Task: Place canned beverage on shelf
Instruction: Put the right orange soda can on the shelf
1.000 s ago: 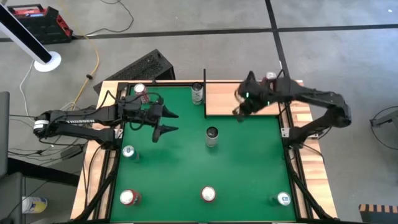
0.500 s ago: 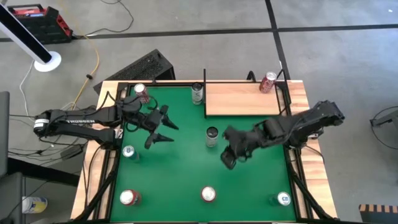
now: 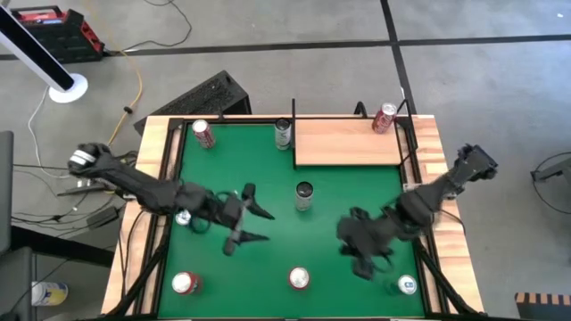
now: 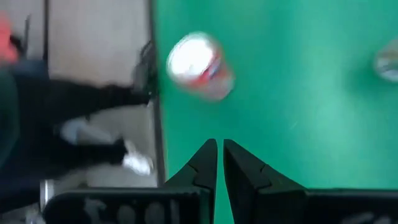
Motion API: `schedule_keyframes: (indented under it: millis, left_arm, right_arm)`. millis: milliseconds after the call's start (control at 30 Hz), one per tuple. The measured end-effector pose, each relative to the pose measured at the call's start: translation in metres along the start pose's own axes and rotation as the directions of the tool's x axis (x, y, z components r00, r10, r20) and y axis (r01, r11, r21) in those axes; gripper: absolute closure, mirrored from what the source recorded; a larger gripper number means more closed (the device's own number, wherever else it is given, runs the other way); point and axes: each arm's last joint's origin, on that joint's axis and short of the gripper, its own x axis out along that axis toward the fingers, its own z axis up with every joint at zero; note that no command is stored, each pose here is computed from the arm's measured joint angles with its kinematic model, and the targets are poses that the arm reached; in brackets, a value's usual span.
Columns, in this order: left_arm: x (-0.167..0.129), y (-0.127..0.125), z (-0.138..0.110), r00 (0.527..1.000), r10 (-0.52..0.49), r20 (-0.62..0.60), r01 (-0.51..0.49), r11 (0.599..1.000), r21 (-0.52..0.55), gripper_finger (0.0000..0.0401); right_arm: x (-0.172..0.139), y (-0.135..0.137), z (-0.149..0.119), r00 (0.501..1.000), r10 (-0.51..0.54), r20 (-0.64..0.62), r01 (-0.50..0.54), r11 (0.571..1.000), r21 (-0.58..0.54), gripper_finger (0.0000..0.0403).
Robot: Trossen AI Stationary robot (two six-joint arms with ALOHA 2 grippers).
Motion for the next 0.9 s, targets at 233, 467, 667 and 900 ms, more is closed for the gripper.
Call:
schedule_keyframes:
  millis: [233,467,667,900]
  left_arm:
    - [0.066,-0.055,0.006,0.962,0.097,-0.256,-0.069,0.991,0.119,0.0161]
    - [0.113,-0.068,-0.018,0.907,0.127,-0.400,-0.089,0.990,0.113,0.0161]
    - [0.130,-0.070,-0.027,0.891,0.062,-0.450,0.009,0.988,0.153,0.0155]
    - [0.130,-0.069,-0.036,0.843,0.009,-0.538,0.092,0.983,0.160,0.0108]
  right_arm:
    - [-0.015,0.027,-0.034,1.000,-0.006,0.026,0.011,0.985,-0.175,0.0349]
    - [-0.019,0.040,-0.049,0.995,-0.028,0.094,0.045,0.982,-0.185,0.0349]
    - [-0.019,0.040,-0.049,0.992,-0.039,0.118,0.053,0.991,-0.119,0.0349]
    - [-0.019,0.040,-0.047,0.991,-0.037,0.131,0.050,0.994,-0.101,0.0349]
